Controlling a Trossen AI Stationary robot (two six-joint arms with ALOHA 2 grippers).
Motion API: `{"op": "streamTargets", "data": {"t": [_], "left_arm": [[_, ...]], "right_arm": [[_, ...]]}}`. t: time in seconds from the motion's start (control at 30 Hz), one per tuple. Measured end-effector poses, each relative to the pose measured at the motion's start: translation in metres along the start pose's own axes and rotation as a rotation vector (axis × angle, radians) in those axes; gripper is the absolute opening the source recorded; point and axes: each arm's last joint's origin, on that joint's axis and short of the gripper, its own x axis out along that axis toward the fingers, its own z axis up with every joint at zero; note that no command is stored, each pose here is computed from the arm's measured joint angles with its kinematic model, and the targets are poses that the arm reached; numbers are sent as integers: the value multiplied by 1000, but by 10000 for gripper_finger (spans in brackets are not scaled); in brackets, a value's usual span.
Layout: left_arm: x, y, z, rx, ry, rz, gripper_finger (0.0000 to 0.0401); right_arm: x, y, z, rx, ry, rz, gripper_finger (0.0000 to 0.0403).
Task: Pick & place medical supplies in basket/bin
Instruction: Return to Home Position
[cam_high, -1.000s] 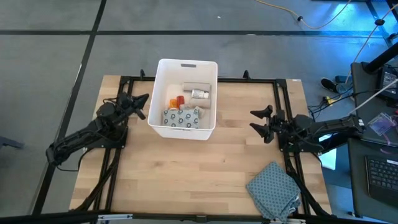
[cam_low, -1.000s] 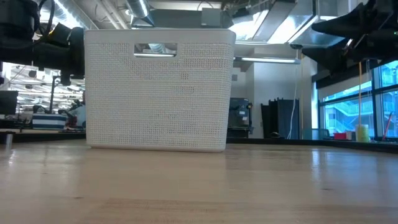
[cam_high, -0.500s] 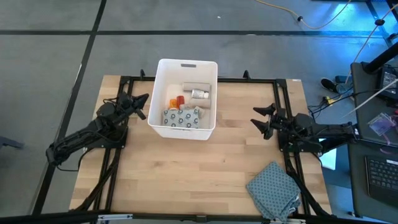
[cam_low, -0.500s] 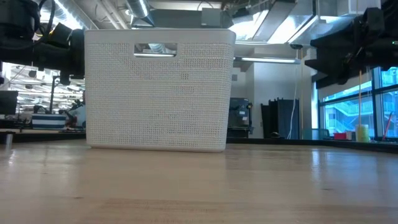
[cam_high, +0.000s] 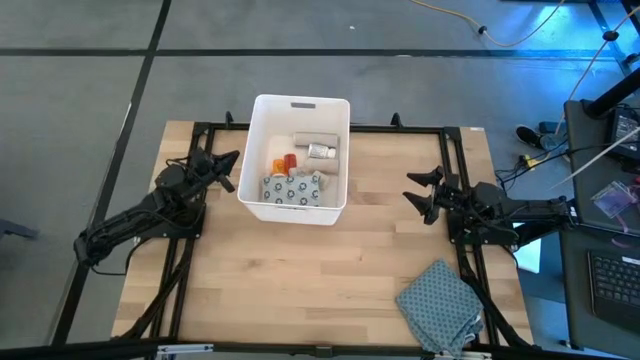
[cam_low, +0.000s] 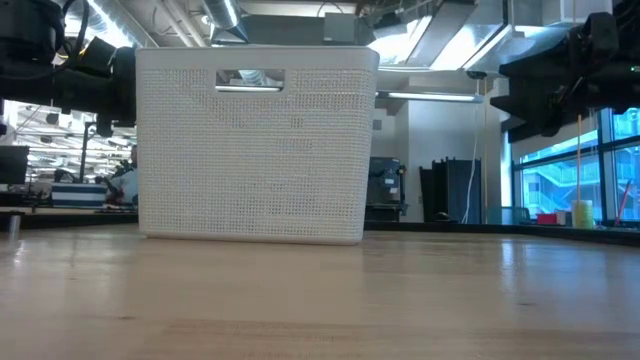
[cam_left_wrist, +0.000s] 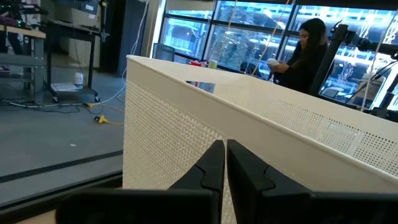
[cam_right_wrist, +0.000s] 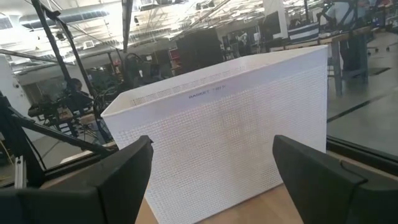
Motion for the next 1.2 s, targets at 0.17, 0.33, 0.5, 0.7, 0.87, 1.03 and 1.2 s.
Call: {"op": "streamTargets", "data": {"t": [0.17,0.33,0.5,0.7,0.87,1.03,1.2], "left_arm": [[0,0,0,0,0,0,9],[0,0,0,0,0,0,6],[0,0,0,0,0,0,10],[0,0,0,0,0,0,12],[0,0,0,0,0,0,7],[0,0,0,0,0,0,7],[0,0,0,0,1,0,12]], "right_arm": [[0,0,0,0,0,0,331],[0,0,0,0,0,0,331],[0,0,0,0,0,0,331],[0,0,0,0,0,0,331],[0,0,0,0,0,0,331],[0,0,0,0,0,0,331],[0,0,0,0,0,0,331]]}}
